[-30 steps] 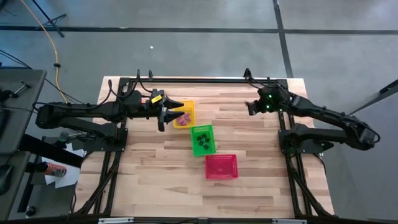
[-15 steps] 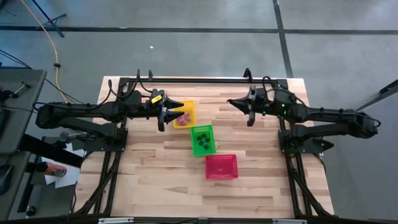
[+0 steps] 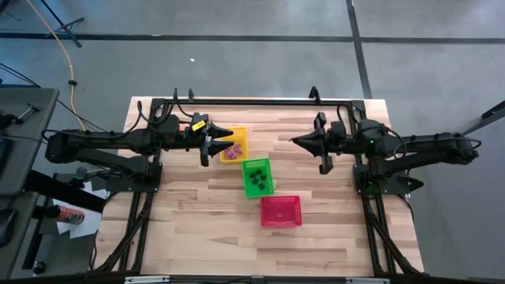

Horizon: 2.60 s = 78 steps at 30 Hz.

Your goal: Sort Halloween decoration

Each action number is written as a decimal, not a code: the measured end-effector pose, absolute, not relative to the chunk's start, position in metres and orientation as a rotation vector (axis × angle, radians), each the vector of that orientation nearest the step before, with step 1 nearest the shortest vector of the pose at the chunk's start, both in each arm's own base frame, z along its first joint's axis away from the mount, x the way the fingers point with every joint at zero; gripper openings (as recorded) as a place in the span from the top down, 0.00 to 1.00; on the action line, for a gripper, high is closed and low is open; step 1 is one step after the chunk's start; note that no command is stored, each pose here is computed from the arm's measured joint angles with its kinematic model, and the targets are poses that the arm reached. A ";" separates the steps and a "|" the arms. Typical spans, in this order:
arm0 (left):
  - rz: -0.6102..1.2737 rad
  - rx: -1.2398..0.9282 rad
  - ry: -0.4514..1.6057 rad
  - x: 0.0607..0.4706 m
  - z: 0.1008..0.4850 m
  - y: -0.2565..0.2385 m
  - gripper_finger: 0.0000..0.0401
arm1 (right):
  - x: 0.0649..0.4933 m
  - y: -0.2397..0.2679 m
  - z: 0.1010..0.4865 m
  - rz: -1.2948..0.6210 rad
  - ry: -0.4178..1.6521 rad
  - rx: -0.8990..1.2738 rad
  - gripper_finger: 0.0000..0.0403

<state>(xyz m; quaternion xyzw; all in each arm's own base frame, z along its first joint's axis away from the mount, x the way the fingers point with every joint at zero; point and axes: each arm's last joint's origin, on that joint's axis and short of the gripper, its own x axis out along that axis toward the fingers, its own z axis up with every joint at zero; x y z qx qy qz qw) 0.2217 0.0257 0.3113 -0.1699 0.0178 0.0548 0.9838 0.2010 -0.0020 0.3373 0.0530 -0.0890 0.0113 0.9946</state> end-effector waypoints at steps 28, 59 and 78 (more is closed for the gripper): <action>0.110 -0.341 0.036 0.222 0.311 0.026 0.48 | 0.200 0.006 0.357 -0.018 -0.018 -0.008 1.00; 0.111 -0.341 0.037 0.222 0.311 0.026 0.48 | 0.350 -0.008 0.235 0.051 0.888 0.050 1.00; 0.111 -0.341 0.037 0.222 0.311 0.026 0.48 | 0.375 -0.013 0.150 -0.005 1.104 0.138 1.00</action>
